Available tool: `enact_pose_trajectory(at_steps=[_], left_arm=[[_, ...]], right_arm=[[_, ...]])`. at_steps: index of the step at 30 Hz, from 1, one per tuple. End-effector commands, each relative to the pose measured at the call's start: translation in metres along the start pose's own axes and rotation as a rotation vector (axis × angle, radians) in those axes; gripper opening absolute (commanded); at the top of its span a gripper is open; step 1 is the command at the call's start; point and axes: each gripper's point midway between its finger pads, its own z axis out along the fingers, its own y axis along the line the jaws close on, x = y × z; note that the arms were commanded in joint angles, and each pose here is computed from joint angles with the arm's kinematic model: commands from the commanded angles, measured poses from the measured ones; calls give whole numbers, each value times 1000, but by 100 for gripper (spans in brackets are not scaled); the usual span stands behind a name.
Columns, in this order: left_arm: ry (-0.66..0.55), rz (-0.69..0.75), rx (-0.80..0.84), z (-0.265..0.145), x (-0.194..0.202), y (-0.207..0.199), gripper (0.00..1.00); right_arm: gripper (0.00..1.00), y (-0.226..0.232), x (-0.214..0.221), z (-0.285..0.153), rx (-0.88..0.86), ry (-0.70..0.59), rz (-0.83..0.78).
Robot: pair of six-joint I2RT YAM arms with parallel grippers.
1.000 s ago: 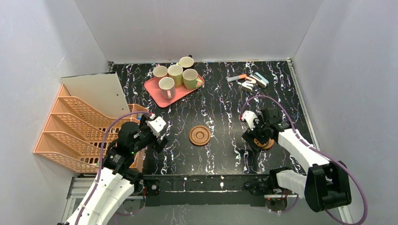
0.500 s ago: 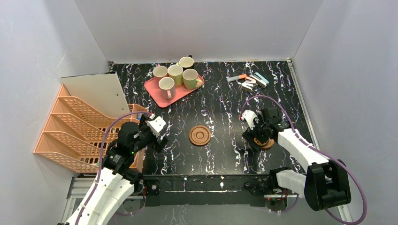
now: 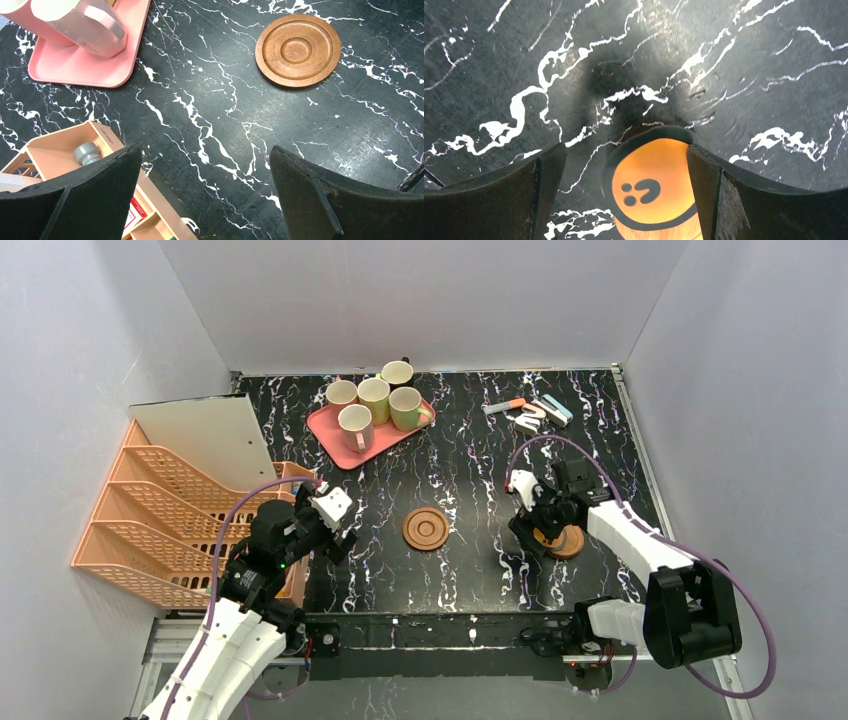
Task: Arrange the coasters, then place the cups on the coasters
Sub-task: Move the coaster to the center of the board.
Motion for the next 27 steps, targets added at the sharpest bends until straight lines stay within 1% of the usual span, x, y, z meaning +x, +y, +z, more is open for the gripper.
enact_pose_trajectory(at_steps=[1, 4, 6, 8, 11, 13, 15, 19, 21, 27], left_arm=[[4, -7, -10, 1, 2, 1, 98], [6, -8, -13, 1, 3, 2, 98], [7, -9, -15, 1, 3, 2, 98], [5, -8, -15, 1, 3, 2, 98], [3, -8, -17, 0, 2, 3, 98], [2, -8, -20, 0, 2, 3, 98], [2, -8, -21, 0, 2, 3, 98], [-2, -8, -23, 0, 1, 3, 98], [-2, -7, -24, 0, 1, 4, 98], [2, -8, -29, 0, 2, 5, 98]], right_arm=[[99, -14, -43, -1, -24, -112, -36], [99, -34, -69, -5, 4, -123, 8], [99, -44, -82, -15, 22, -108, 43], [99, -50, -94, -32, 61, -127, 48], [99, -57, -96, -57, 166, -146, 50], [99, -48, -81, -67, 172, -108, 45], [99, -36, -57, -67, 168, -50, 37], [99, -27, -12, -66, 209, 47, 2], [99, -20, 7, -65, 200, 91, -4], [99, -14, 36, -61, 203, 152, -25]])
